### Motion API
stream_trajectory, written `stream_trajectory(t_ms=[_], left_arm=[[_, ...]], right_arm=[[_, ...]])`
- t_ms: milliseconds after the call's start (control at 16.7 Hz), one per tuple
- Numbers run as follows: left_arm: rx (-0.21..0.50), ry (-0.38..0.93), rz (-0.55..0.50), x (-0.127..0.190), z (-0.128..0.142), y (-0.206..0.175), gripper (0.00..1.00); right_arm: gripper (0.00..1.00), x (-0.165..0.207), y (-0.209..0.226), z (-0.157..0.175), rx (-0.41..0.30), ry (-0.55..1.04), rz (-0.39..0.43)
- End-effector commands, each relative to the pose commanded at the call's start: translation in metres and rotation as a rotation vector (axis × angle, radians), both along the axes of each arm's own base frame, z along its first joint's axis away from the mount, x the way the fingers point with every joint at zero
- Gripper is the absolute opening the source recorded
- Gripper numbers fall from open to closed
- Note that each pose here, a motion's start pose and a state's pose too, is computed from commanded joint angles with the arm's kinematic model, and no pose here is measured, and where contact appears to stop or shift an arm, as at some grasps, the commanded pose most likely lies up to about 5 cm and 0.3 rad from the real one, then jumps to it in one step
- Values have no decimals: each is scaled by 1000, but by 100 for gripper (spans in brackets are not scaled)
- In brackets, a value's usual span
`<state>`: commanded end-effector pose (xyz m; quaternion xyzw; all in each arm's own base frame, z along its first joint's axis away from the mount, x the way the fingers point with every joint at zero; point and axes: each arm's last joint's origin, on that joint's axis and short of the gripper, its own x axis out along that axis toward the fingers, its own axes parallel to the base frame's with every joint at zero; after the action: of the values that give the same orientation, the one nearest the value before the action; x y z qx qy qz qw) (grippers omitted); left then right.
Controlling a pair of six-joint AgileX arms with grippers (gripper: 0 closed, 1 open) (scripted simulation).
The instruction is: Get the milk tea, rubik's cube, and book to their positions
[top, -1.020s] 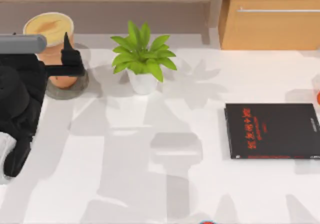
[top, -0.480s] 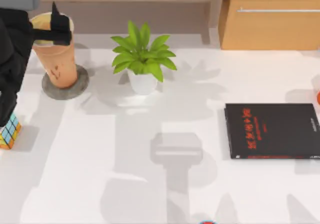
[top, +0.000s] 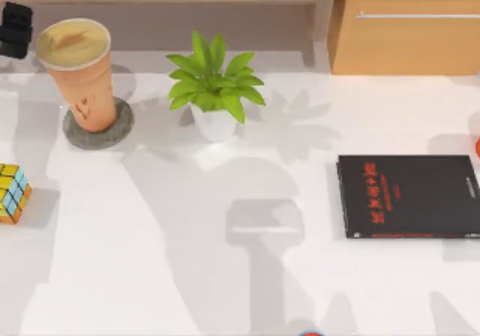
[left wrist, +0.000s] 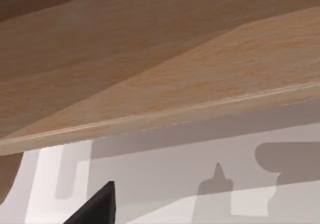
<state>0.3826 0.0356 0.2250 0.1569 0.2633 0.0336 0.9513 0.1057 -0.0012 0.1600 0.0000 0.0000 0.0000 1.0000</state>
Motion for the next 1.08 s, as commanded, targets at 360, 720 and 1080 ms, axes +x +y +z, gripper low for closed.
stream_trajectory(t_ms=[360,720,1080], left_arm=[[-80,547,13,-16,-4,20,100],[-179,954,25,-32,-17,9,100],[-196,1040,32,-35,-21,4,100]], right_arm=[[100,0,0,0,0,0,0],[100,0,0,0,0,0,0],[100,0,0,0,0,0,0]])
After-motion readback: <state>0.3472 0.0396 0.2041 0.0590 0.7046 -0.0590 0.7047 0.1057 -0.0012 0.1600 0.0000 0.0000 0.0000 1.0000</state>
